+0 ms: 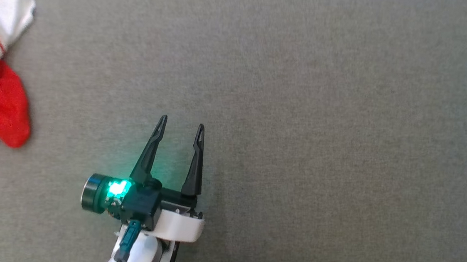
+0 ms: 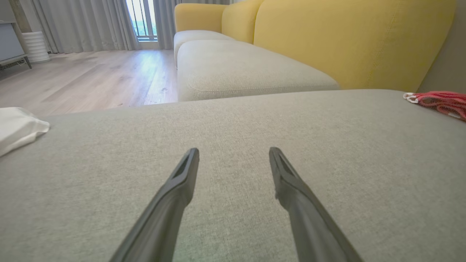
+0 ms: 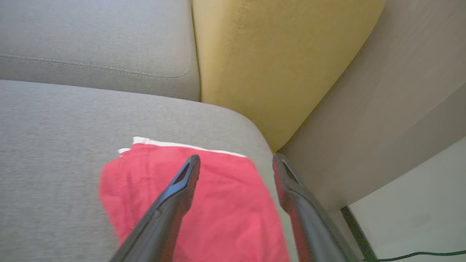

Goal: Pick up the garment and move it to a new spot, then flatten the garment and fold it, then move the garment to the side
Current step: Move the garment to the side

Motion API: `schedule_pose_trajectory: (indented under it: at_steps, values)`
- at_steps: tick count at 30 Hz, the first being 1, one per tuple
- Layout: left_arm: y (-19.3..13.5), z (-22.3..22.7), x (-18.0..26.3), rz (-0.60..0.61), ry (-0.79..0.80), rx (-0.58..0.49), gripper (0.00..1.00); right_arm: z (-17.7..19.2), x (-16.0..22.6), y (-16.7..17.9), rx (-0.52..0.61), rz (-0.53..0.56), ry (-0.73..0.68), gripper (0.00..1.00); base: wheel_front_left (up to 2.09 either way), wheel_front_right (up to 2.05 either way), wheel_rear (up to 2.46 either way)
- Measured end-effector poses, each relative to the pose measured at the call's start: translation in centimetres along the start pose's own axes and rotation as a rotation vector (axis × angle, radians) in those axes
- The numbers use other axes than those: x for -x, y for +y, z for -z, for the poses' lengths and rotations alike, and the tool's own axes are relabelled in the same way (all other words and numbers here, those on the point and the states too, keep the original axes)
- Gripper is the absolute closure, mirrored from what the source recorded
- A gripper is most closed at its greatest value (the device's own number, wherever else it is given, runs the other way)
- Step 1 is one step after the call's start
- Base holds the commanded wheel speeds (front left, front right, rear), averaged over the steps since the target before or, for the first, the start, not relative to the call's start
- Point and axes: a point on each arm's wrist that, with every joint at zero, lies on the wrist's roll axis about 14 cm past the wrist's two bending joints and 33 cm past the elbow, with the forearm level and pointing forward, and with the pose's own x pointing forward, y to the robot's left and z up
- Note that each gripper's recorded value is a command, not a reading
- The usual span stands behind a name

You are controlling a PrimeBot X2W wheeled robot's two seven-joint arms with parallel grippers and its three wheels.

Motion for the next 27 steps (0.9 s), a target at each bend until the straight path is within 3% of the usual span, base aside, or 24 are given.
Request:
schedule_pose_trajectory:
  at_steps: [11, 23, 27]
  values:
    - [0.2, -3.2, 4.6, -0.051, -0.064, 0.015, 0.0, 5.7, 6.3, 11.1, -0.298, -0.168, 0.106, 0.0, 0.0, 0.0, 0.0]
    - [-0.1, -4.7, 11.6, -0.109, -0.126, 0.051, 0.0, 1.2, 14.6, 18.3, -0.388, -0.411, -0.11, 0.0, 0.0, 0.0, 0.0]
    - [1.0, -5.6, 12.7, -0.152, -0.166, 0.045, 0.0, -1.8, 17.2, 19.4, -0.373, -0.457, -0.253, 0.0, 0.0, 0.0, 0.0]
